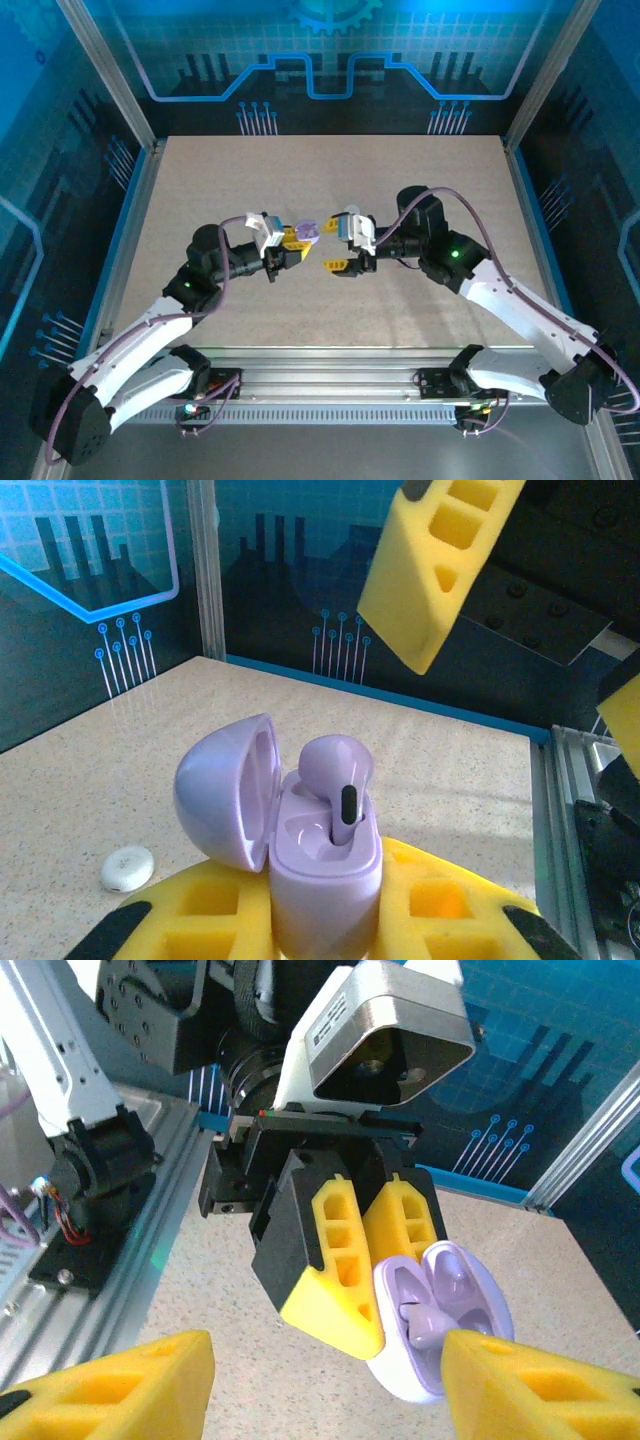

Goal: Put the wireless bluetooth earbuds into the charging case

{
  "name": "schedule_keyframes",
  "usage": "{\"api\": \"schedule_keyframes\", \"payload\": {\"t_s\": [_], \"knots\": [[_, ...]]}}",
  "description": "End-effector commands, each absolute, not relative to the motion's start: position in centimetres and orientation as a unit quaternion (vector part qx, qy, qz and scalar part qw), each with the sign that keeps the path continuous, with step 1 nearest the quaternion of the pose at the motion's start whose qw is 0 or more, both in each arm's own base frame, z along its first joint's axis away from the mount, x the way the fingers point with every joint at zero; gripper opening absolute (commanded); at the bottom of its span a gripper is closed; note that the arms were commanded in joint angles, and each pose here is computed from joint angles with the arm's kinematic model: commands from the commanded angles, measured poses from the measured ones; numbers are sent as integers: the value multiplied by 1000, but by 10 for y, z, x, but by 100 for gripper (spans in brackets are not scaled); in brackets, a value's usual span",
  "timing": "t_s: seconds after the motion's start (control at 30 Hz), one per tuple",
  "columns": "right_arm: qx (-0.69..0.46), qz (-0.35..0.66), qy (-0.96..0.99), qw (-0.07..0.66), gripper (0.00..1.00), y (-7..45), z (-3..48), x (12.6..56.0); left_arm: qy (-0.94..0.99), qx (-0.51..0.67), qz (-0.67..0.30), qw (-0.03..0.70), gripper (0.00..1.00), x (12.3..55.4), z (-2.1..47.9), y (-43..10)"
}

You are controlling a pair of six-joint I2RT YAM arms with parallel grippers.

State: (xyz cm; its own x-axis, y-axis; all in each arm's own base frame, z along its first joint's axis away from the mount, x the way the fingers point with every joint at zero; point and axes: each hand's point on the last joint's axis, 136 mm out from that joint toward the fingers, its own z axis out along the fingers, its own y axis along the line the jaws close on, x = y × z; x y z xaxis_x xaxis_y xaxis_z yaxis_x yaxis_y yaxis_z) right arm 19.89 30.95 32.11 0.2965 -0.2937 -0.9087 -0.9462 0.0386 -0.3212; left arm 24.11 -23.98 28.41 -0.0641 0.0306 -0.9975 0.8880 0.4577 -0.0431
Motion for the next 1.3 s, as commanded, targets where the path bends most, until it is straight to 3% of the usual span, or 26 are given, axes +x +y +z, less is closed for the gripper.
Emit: {"api": "schedule_keyframes", "payload": {"t_s": [0.0, 1.27], "knots": [[-643, 307, 465, 525, 62, 317, 331, 195, 598, 387, -373, 595, 16, 233, 306, -243], [-644, 310, 482, 507, 56, 333, 314, 213, 600, 382, -369, 599, 16, 232, 308, -241]]}}
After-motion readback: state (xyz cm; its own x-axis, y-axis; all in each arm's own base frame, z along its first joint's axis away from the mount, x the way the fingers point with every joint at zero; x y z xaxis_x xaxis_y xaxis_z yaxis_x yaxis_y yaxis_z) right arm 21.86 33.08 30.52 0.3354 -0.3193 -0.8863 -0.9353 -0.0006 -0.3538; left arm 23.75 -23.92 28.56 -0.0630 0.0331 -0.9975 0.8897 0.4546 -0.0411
